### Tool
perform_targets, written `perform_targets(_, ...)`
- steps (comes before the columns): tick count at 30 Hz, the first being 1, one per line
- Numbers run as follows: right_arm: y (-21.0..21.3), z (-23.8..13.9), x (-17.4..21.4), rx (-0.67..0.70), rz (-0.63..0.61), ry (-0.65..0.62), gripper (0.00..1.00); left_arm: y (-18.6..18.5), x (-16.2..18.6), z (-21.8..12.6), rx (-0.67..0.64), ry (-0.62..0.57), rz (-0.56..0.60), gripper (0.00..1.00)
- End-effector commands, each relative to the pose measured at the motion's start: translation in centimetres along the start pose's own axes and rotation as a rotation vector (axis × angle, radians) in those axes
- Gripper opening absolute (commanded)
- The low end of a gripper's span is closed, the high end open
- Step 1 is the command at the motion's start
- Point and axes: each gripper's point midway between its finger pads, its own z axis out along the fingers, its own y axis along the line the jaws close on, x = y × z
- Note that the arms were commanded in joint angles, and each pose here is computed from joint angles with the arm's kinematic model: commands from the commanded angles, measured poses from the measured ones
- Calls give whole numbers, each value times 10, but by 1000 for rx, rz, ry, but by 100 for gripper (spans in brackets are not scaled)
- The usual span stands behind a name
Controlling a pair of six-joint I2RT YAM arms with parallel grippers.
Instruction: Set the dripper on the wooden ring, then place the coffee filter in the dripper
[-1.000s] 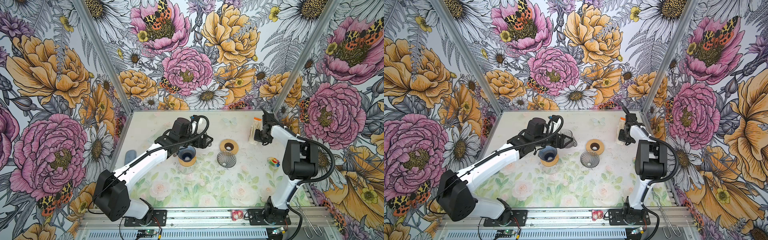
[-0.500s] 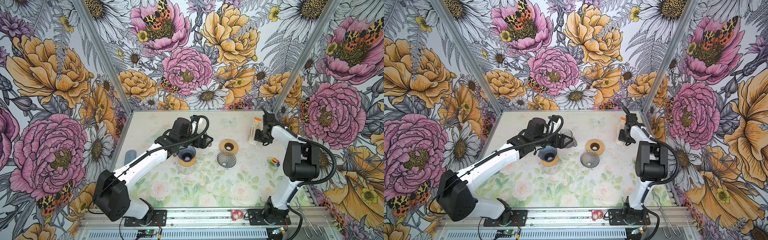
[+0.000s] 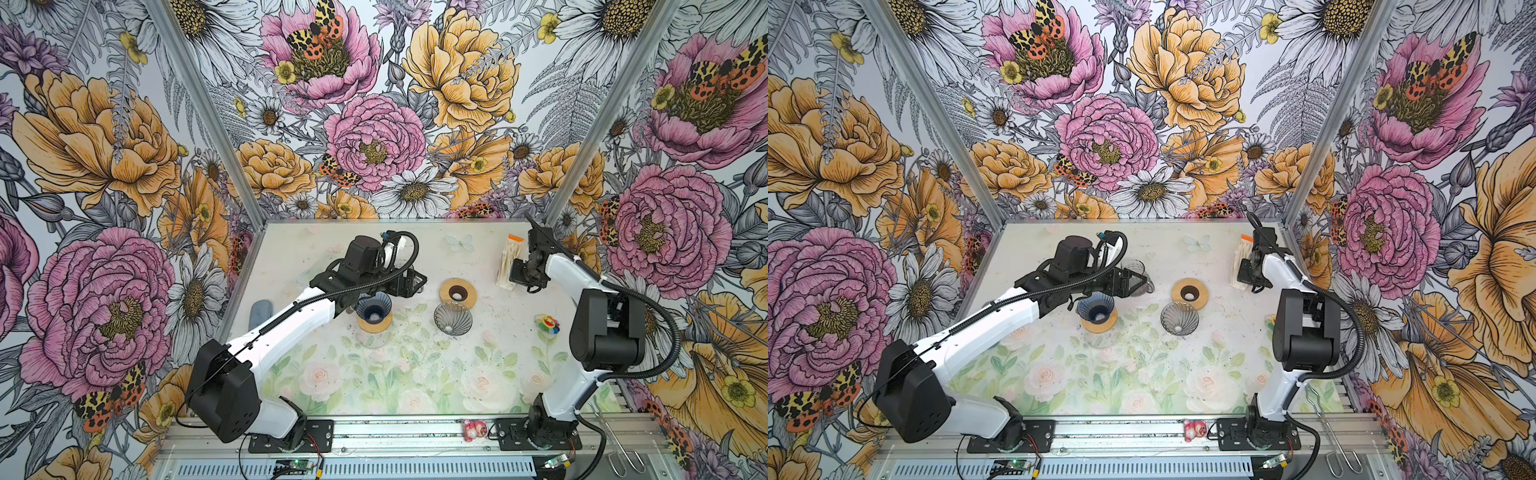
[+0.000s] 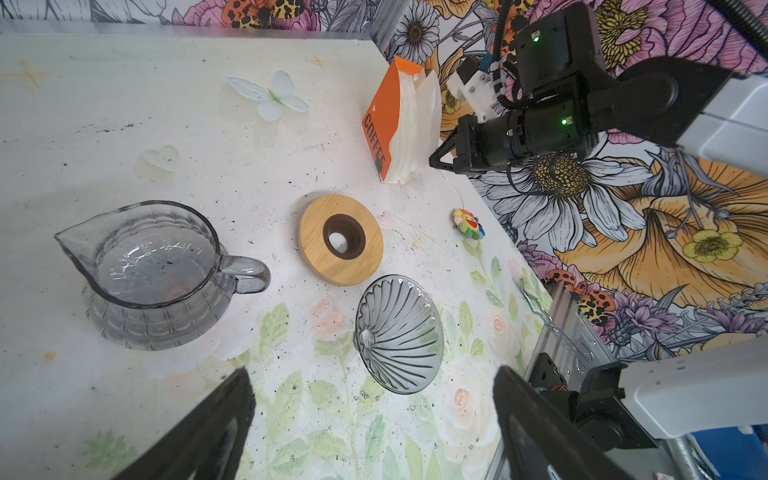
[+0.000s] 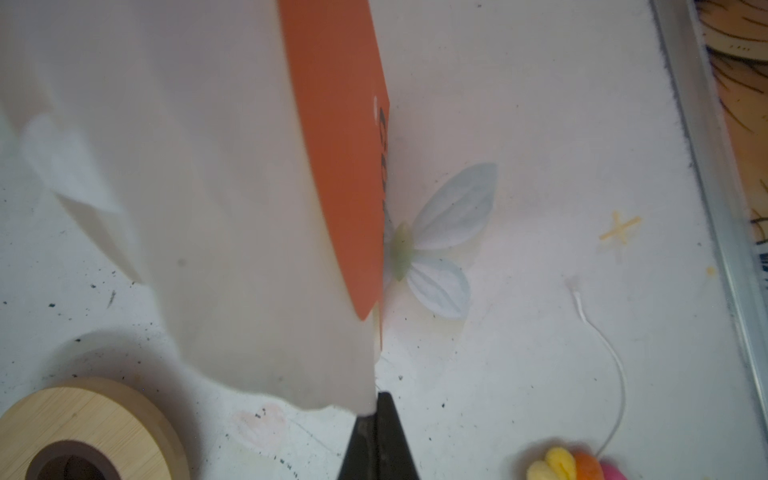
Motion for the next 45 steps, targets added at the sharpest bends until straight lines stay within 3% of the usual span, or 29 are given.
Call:
perform_targets(1,1,-8,8,-4,17,1,4,-3,-1,1,7,-9,9,91)
perform_targets(9,1,-9,21,1,14,15,7,-3,1,2,8,-5,9,91)
perform_targets(22,-5,-33,4,31,9,-70,23,-3,0,5,12,-1,6,91)
perform_targets(45,0,-5,-23,36,-39,-66,16,-4,-3,8,16,-4,8,92)
